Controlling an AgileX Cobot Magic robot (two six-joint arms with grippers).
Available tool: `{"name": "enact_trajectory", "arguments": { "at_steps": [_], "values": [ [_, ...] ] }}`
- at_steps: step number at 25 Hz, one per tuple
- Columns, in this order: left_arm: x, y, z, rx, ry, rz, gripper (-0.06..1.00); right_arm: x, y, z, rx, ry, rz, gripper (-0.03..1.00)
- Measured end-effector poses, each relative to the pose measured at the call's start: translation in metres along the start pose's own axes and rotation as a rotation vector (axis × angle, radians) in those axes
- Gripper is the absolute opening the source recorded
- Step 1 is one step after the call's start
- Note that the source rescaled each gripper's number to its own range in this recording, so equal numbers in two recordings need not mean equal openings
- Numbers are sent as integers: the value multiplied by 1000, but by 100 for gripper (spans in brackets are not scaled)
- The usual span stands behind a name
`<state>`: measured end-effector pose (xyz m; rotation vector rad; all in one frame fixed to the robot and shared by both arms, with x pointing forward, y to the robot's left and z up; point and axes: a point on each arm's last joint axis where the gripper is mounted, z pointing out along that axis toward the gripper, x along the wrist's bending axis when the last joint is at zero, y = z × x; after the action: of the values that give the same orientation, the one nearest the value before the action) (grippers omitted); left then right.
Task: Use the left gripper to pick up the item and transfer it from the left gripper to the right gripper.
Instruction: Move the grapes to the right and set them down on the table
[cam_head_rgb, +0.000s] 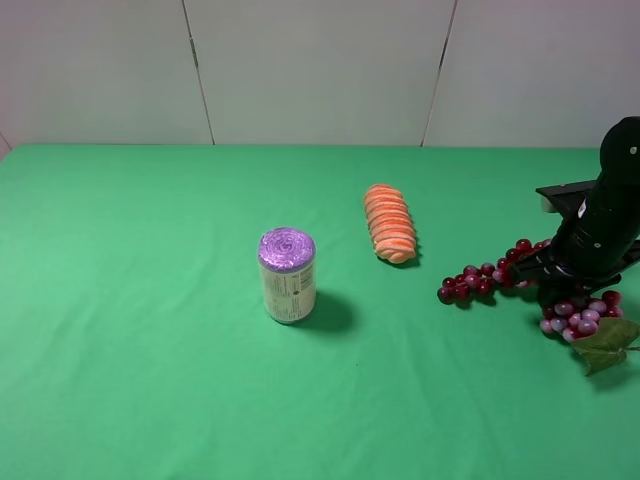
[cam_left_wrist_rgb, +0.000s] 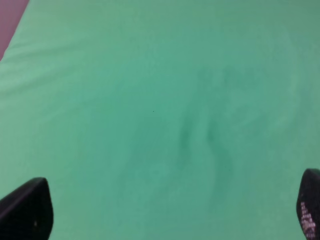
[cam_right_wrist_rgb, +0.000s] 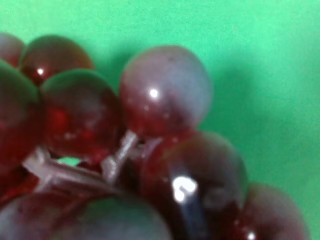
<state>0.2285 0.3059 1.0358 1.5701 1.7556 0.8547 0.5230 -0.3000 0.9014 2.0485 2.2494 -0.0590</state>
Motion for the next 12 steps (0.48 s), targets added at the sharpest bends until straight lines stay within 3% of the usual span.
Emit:
{"name": "enact_trajectory", "arguments": {
  "at_steps": [2,4,6,12],
  "values": [
    [0,0,0,0,0,0,97,1,2,0,-22,6,33,64],
    [0,0,0,0,0,0,97,1,3,0,-33,16,65,86],
    [0,0,0,0,0,0,97,2,3,0,-34,21,80,95],
    [0,0,0,0,0,0,97,2,4,0,-38,23,86,100]
  ]
}}
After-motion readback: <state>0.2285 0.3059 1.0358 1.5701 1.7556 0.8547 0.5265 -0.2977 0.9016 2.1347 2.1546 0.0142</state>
